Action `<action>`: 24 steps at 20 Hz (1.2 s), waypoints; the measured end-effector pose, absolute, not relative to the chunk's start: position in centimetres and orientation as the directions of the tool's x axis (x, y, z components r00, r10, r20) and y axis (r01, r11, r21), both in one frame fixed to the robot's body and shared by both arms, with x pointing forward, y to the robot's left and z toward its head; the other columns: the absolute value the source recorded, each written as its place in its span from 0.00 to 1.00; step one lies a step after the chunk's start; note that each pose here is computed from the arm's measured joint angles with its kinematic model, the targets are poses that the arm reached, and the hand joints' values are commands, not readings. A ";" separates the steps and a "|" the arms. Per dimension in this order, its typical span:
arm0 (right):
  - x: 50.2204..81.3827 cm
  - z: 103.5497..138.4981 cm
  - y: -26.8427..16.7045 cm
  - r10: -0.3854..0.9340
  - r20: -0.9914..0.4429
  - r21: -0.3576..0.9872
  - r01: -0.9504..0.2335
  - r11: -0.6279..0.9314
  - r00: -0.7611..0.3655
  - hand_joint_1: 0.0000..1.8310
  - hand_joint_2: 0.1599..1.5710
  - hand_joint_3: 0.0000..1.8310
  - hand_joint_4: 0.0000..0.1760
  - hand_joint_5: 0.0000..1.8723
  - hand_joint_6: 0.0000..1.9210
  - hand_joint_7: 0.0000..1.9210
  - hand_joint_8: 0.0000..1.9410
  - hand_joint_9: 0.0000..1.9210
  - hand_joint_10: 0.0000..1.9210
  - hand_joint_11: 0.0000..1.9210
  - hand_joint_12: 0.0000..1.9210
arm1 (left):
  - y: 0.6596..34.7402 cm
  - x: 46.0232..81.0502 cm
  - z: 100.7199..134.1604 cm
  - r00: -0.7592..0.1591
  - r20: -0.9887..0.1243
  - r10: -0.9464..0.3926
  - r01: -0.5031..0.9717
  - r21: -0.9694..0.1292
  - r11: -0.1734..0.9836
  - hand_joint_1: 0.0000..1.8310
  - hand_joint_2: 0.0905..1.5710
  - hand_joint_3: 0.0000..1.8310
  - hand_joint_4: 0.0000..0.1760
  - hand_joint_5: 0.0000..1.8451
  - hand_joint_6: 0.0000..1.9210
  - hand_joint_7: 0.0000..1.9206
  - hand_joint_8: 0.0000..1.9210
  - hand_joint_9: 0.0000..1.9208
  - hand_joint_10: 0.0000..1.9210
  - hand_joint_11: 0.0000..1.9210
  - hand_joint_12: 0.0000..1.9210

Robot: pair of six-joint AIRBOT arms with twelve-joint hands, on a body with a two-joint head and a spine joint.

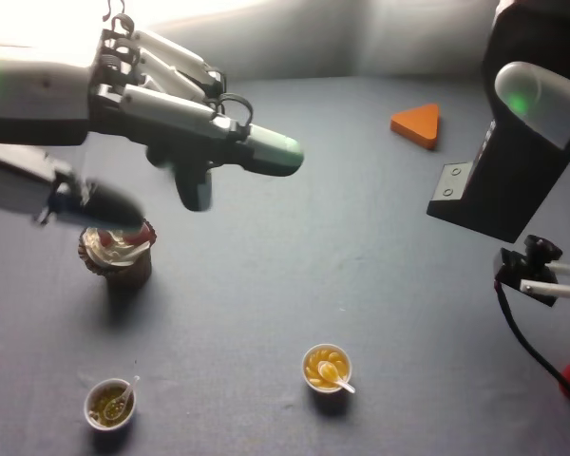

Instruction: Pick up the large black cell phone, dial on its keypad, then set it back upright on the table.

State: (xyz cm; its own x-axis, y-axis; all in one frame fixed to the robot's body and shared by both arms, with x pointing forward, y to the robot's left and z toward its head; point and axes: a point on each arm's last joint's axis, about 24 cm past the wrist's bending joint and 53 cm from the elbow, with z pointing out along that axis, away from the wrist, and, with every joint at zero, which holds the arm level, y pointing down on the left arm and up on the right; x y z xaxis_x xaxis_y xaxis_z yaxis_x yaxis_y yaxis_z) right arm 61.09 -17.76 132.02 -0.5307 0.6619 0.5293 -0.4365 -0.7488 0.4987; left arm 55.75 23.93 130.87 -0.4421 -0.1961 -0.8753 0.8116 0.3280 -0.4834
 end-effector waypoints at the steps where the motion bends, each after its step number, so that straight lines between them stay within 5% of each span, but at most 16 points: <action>1: 60.7 132.1 -17.5 0.641 0.541 0.488 -0.418 -0.767 -0.545 0.81 0.72 0.00 0.00 0.43 0.51 0.38 0.62 0.43 0.66 0.40 0.87 | 23.8 56.0 130.8 -0.442 -0.874 -0.202 0.806 -0.486 0.338 0.70 0.81 0.00 0.75 0.00 0.00 0.32 0.84 0.33 1.00 0.24 1.00; 2: 60.5 132.2 -17.2 0.630 0.541 0.483 -0.407 -0.775 -0.558 0.81 0.70 0.00 0.00 0.48 0.45 0.41 0.59 0.47 0.62 0.44 0.84 | 23.8 56.2 130.8 -0.443 -0.872 -0.208 0.802 -0.489 0.343 0.70 0.82 0.00 0.73 0.00 0.00 0.32 0.85 0.34 1.00 0.25 1.00; 4: 59.6 132.8 -16.5 0.605 0.521 0.477 -0.383 -0.791 -0.602 0.81 0.69 0.00 0.00 0.49 0.43 0.43 0.57 0.48 0.61 0.45 0.84 | 23.7 56.8 130.7 -0.442 -0.870 -0.219 0.789 -0.493 0.366 0.70 0.82 0.00 0.92 0.01 0.00 0.31 0.85 0.33 1.00 0.26 1.00; 9: 58.6 132.8 -16.2 0.518 0.561 0.440 -0.298 -0.847 -0.646 0.81 0.71 0.00 0.00 0.46 0.45 0.39 0.65 0.43 0.68 0.45 0.84 | 25.0 59.1 130.6 -0.407 -0.876 -0.259 0.748 -0.482 0.456 0.72 0.80 0.00 0.64 0.00 0.00 0.35 0.81 0.43 1.00 0.31 1.00; 13: 58.5 133.2 -17.0 0.528 0.555 0.438 -0.313 -0.842 -0.643 0.81 0.69 0.00 0.00 0.50 0.40 0.41 0.61 0.45 0.65 0.47 0.82 | 25.3 60.1 130.4 -0.394 -0.879 -0.269 0.732 -0.478 0.487 0.72 0.80 0.00 0.67 0.00 0.00 0.35 0.80 0.44 1.00 0.33 1.00; 17: 58.3 132.4 -17.3 0.548 0.552 0.473 -0.305 -0.827 -0.628 0.81 0.69 0.00 0.00 0.49 0.43 0.42 0.59 0.47 0.62 0.44 0.84 | 24.7 60.7 130.1 -0.391 -0.880 -0.269 0.728 -0.475 0.495 0.72 0.79 0.00 0.79 0.00 0.00 0.35 0.80 0.43 1.00 0.31 1.00; 20: 57.9 132.5 -17.9 0.564 0.536 0.489 -0.314 -0.814 -0.628 0.81 0.69 0.00 0.00 0.49 0.42 0.40 0.62 0.46 0.64 0.45 0.83 | 23.1 61.2 130.6 -0.390 -0.872 -0.295 0.733 -0.488 0.473 0.71 0.80 0.00 0.76 0.00 0.00 0.34 0.82 0.42 1.00 0.31 1.00; 24: 58.2 132.1 -18.6 0.585 0.541 0.506 -0.321 -0.800 -0.604 0.81 0.71 0.00 0.00 0.46 0.47 0.40 0.63 0.44 0.66 0.42 0.87 | 20.6 61.3 130.7 -0.399 -0.865 -0.305 0.747 -0.500 0.438 0.71 0.80 0.00 0.87 0.00 0.00 0.34 0.82 0.38 1.00 0.29 1.00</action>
